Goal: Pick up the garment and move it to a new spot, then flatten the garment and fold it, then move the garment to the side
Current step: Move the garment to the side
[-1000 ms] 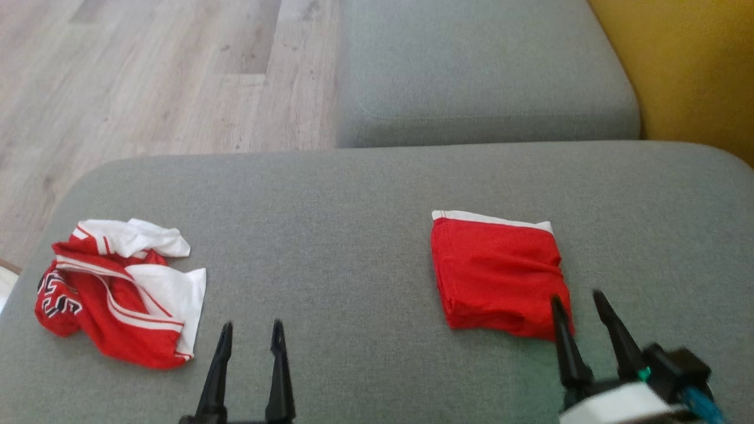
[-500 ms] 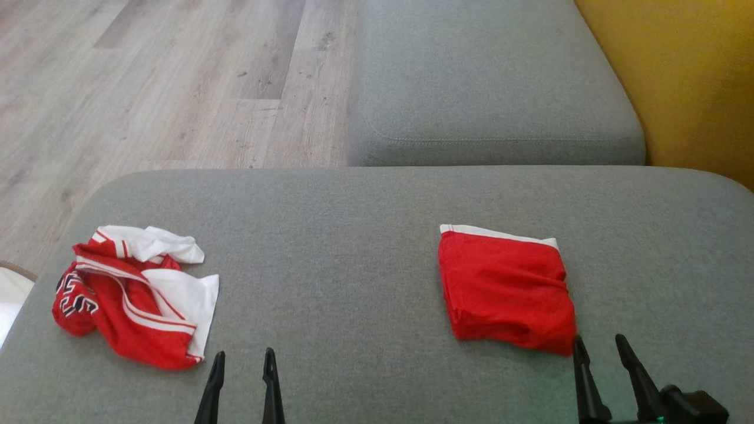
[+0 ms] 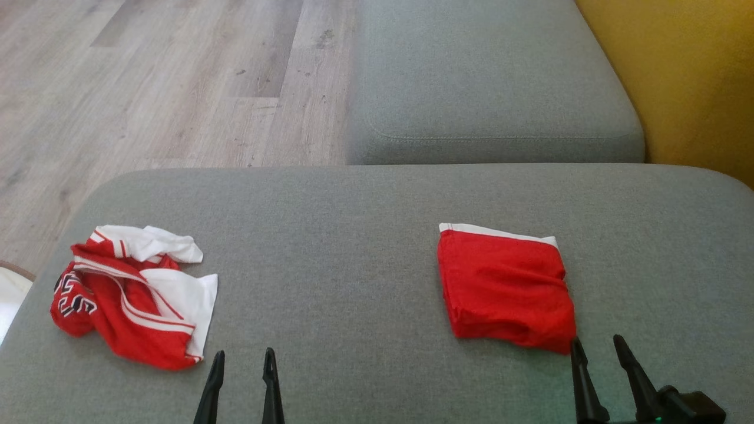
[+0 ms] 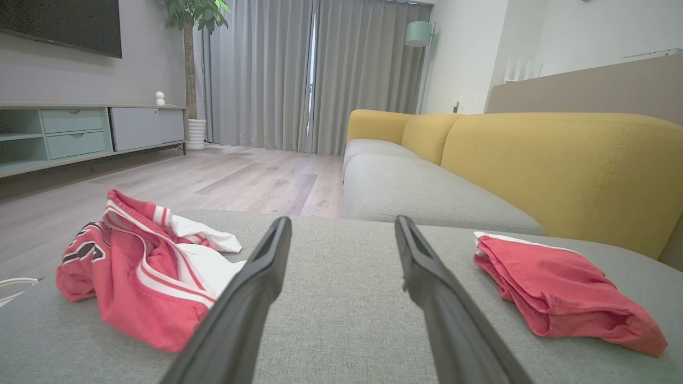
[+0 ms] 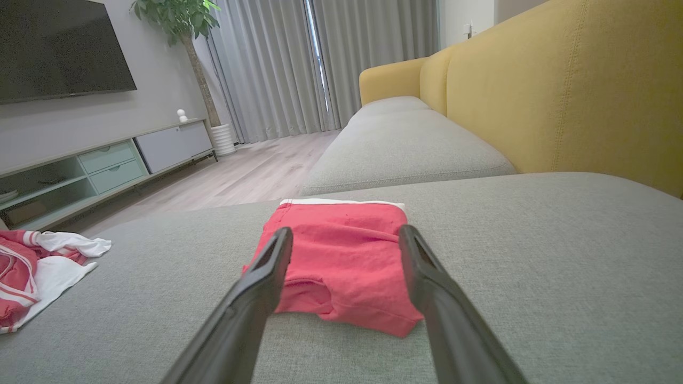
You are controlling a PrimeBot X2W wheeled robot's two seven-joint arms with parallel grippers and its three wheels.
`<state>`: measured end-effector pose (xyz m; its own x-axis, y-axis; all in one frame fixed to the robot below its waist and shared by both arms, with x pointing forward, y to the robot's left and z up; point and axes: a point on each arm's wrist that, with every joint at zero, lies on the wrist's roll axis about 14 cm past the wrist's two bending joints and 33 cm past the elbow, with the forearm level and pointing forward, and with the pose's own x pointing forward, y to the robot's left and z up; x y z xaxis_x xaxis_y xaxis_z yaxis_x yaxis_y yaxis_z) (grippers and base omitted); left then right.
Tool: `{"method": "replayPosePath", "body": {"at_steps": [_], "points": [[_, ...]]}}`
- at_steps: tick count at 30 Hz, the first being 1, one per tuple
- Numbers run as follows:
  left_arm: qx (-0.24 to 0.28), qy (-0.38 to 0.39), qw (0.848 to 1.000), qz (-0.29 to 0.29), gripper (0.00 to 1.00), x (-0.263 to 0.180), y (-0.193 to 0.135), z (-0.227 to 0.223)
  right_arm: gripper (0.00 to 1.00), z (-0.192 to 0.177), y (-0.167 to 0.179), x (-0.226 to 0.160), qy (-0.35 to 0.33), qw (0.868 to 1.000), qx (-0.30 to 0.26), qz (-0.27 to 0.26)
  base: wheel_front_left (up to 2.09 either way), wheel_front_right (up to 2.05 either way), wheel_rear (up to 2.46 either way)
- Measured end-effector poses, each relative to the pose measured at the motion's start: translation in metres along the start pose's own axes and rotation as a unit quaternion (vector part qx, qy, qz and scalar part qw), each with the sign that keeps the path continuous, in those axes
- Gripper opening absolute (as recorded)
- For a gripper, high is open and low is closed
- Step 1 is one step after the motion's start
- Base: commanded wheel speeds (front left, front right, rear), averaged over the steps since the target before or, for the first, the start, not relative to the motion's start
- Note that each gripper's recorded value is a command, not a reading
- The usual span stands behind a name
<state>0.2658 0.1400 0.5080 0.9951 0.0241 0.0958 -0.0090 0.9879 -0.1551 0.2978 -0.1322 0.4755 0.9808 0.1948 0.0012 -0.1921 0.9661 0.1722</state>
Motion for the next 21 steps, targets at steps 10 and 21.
{"method": "replayPosePath", "body": {"at_steps": [10,21], "points": [[0.003,0.002,1.000,-0.001,1.00,0.0001,0.0000,-0.0013,1.00,-0.0003,0.0003,0.0002,0.001,1.000,-0.002,0.001,0.00,0.00,0.00],[0.004,0.005,1.000,-0.002,1.00,-0.0007,0.0000,-0.0032,1.00,-0.0007,0.0014,0.0010,0.002,1.000,-0.004,0.003,0.00,0.00,0.00]]}}
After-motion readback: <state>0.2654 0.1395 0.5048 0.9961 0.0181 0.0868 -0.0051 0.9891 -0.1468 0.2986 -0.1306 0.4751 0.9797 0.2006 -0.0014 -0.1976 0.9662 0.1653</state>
